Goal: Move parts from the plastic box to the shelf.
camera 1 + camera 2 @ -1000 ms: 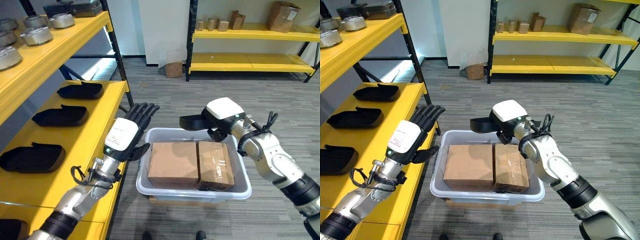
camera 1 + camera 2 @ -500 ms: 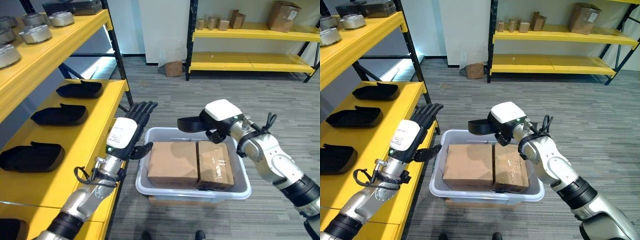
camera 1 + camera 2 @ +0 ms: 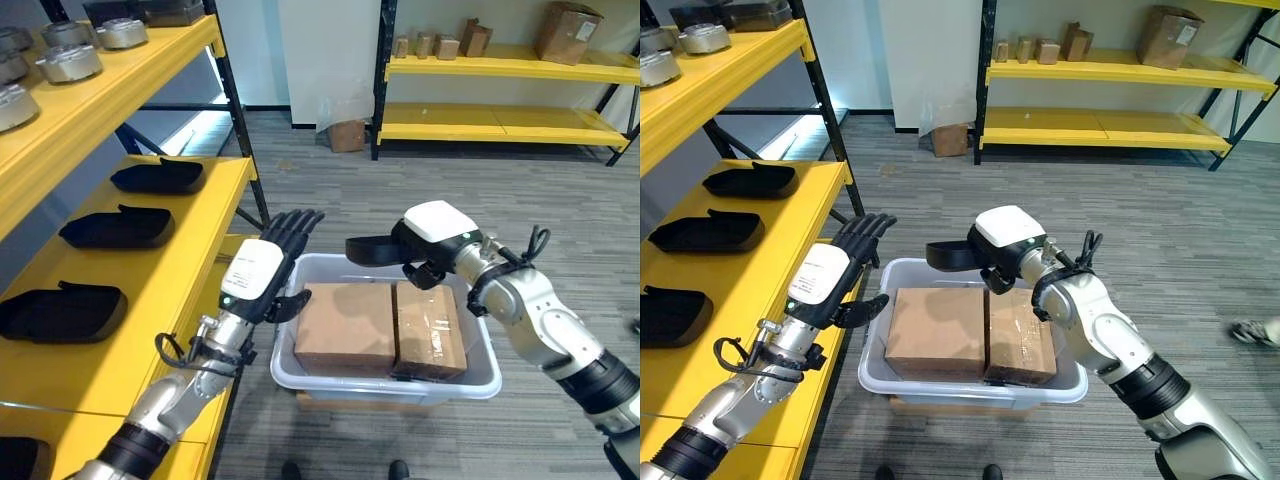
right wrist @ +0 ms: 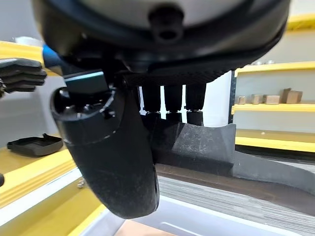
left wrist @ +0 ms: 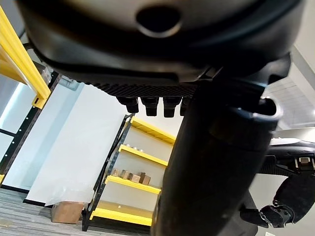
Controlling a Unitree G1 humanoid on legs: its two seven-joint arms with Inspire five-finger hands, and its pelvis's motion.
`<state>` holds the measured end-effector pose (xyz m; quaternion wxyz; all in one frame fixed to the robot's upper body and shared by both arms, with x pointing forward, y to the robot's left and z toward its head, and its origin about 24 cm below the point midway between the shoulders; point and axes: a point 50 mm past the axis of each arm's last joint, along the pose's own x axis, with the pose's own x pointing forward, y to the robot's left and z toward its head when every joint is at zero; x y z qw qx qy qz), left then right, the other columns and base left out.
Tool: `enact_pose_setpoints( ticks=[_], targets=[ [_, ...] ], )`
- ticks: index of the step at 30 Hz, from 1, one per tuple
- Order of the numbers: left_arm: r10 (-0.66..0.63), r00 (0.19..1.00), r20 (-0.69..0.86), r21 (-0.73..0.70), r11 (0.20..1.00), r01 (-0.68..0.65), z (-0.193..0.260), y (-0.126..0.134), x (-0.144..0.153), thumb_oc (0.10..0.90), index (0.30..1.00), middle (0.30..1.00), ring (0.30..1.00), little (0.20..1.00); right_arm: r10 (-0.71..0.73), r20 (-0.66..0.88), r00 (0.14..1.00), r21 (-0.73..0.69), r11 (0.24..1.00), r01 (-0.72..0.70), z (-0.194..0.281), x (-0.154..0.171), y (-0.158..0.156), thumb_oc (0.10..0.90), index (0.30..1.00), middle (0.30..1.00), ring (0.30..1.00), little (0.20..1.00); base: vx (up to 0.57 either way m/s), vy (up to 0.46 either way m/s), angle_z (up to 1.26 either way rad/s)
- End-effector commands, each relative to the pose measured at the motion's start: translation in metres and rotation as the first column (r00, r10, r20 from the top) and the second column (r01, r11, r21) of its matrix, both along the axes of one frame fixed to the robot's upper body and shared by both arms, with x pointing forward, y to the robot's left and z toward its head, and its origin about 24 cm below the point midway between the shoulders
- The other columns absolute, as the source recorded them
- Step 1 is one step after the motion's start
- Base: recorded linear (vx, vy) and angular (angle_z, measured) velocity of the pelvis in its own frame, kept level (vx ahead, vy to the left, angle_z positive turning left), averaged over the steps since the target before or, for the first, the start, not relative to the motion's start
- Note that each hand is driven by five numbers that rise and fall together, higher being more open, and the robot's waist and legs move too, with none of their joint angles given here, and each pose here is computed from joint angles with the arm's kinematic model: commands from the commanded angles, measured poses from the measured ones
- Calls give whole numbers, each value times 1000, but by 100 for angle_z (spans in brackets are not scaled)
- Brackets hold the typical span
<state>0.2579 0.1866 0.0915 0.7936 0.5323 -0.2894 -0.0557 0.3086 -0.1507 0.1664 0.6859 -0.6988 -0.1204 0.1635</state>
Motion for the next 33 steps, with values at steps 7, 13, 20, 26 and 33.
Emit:
enact_pose_setpoints(
  ticks=[7,13,20,26,33],
  targets=[
    [-73,975,208,-60,994,88,46,-17,14,900,1000,1000,1000,1000,153,300,942,70,981,-182,68,-13,34,400,300,300,300,300,0,0,0],
    [-87,976,201,-60,993,101,45,-22,16,900,1000,1000,1000,1000,188,303,934,80,972,-221,68,-13,42,400,300,300,300,300,0,0,0],
    [-105,976,191,-59,991,118,46,-29,19,900,1000,1000,1000,1000,237,300,924,57,962,-265,60,-11,51,400,300,300,300,300,0,0,0],
    [-125,978,166,-53,989,135,43,-35,21,900,1000,1000,1000,1000,267,293,918,71,952,-299,47,-6,57,400,300,300,300,300,0,0,0],
    [-89,983,163,-48,994,98,40,-37,25,900,1000,1000,1000,1000,300,272,914,86,939,-334,34,-3,62,400,300,300,300,300,0,0,0]
  ],
)
